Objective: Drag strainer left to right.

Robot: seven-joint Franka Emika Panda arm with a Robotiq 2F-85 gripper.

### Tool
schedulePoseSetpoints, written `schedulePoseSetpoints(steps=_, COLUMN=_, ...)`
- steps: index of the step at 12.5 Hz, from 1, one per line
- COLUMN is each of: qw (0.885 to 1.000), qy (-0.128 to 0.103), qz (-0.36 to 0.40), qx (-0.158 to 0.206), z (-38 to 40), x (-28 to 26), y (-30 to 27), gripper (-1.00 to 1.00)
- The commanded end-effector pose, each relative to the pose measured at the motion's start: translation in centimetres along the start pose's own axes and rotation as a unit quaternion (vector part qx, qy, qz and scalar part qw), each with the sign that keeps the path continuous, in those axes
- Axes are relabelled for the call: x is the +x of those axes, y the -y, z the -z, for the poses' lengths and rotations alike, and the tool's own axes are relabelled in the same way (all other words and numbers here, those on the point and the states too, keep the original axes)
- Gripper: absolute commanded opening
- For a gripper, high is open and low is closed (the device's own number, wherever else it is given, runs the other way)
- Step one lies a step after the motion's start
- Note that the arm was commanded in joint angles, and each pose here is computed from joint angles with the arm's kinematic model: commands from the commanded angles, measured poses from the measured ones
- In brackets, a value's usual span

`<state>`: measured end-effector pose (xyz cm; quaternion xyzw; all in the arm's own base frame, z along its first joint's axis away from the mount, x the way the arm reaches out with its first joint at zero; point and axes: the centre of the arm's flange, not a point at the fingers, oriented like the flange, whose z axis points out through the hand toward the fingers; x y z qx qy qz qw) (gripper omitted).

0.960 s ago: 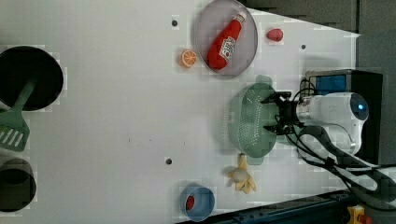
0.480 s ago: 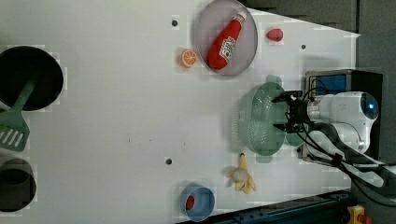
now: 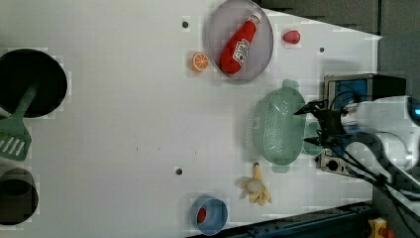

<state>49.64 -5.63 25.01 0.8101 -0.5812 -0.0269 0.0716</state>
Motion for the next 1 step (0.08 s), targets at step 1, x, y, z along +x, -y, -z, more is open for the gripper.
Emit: schedulePoseSetpoints(steps=1, qw=0.996, qy=-0.015, qz=0.066, qx=0.064, z=13.75, x=-1.19, y=0.19, gripper=1.0)
